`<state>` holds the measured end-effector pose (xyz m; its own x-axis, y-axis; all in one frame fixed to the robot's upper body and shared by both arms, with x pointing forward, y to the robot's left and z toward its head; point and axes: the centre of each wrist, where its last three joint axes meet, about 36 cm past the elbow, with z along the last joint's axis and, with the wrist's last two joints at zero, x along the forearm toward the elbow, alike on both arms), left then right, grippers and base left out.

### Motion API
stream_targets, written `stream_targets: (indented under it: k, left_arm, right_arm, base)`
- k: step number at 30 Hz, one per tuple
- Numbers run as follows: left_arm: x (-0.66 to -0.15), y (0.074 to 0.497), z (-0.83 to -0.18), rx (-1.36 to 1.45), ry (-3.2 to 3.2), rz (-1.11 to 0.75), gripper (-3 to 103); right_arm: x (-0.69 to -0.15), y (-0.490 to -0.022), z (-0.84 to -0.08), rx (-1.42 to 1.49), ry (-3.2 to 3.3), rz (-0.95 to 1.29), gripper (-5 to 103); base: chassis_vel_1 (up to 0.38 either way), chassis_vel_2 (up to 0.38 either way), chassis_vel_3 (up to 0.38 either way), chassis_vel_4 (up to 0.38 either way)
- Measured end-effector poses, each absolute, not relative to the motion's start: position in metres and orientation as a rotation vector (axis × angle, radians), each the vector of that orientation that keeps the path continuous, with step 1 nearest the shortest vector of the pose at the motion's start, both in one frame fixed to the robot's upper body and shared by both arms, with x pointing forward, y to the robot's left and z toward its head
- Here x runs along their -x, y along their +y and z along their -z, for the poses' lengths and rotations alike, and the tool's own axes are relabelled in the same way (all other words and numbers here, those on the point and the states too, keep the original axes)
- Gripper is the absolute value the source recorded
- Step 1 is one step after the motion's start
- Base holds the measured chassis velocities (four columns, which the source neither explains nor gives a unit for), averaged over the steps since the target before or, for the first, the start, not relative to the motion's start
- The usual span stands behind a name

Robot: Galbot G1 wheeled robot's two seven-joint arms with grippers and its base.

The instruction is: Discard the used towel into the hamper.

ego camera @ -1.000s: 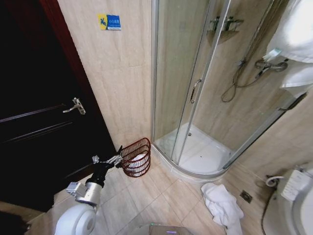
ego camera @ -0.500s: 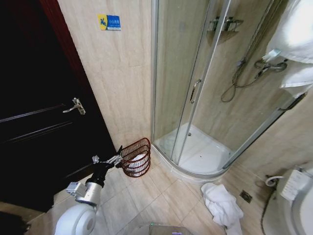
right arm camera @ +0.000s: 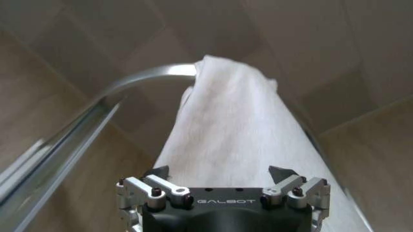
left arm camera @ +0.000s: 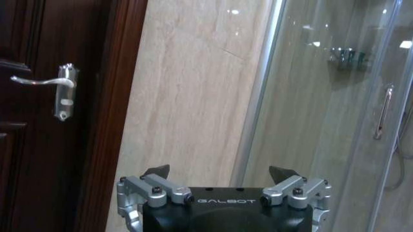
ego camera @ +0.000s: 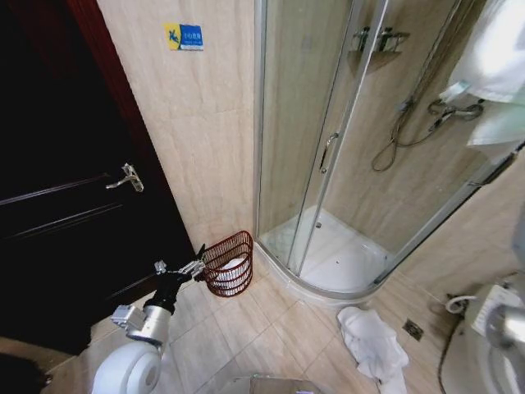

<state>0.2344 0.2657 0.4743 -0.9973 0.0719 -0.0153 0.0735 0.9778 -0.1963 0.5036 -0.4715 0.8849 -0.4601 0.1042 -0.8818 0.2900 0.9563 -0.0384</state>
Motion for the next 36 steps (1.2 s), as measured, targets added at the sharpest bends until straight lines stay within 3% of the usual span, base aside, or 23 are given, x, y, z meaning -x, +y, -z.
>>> stream_targets:
  k: [1, 7, 29, 36]
  left_arm:
    - [-0.234, 0.266, -0.474, -0.114, 3.116, 0.31, 100]
    - [-0.234, 0.266, -0.474, -0.115, 3.116, 0.31, 100]
    - [-0.234, 0.266, -0.474, -0.114, 3.116, 0.31, 100]
    - [-0.234, 0.266, -0.474, -0.114, 3.116, 0.31, 100]
  right_arm:
    - [-0.504, -0.47, -0.919, -0.347, 2.005, 0.251, 100]
    - [-0.512, -0.473, -0.958, -0.402, 1.995, 0.261, 100]
    - [-0.515, -0.514, -1.019, -0.378, 2.27, 0.047, 103]
    - [-0.522, -0.522, -1.025, -0.346, 2.321, 0.039, 85]
  base:
    - [0.0, 0.0, 0.0, 0.0]
    - [0.0, 0.0, 0.0, 0.0]
    - [0.0, 0.0, 0.0, 0.0]
    - [0.0, 0.0, 0.0, 0.0]
